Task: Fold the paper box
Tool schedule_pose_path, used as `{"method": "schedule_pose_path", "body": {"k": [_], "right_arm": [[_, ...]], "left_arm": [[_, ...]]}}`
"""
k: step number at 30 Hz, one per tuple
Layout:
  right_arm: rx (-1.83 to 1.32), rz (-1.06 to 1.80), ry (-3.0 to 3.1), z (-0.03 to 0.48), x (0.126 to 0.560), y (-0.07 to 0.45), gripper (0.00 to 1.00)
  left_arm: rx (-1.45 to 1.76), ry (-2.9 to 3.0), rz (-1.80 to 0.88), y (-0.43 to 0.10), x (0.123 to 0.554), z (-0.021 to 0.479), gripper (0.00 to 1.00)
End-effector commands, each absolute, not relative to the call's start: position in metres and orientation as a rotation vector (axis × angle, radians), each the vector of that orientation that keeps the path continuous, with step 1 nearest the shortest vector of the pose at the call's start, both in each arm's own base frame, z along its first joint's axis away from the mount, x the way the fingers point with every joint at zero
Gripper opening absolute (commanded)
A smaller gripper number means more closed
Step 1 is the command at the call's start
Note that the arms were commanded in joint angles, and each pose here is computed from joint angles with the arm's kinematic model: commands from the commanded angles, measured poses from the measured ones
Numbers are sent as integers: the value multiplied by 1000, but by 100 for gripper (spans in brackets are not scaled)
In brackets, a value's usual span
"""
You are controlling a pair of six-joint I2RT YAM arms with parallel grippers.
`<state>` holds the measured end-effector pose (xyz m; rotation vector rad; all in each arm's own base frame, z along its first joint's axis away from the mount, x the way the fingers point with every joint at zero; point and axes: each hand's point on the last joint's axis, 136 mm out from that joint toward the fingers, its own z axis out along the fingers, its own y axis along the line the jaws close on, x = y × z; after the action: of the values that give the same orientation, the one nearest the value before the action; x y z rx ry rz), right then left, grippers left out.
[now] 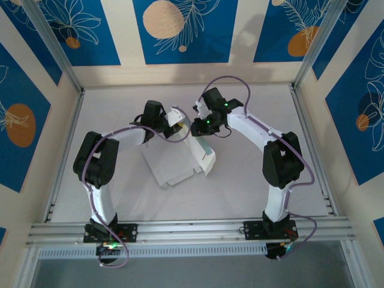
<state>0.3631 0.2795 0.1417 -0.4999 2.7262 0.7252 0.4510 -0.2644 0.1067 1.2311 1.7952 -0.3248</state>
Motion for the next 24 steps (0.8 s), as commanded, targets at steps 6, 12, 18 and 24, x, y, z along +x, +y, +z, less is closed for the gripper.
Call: {"method": "schedule_pose_path", "body": {"k": [6, 12, 18, 24], "right_arm": [[-540, 737, 2698, 152, 364, 289, 26], [-545, 729, 2696, 152, 363, 290, 26], [-537, 697, 2696, 152, 362, 294, 26], [-498, 634, 2655, 167, 370, 282, 33]], "left_arm": [[1247, 1797, -352, -266, 453, 109, 24], [1248, 1817, -357, -267, 456, 108, 0], [1039, 1835, -285, -257, 467, 120, 0], [870, 1806, -260, -248, 457, 130, 0]]}}
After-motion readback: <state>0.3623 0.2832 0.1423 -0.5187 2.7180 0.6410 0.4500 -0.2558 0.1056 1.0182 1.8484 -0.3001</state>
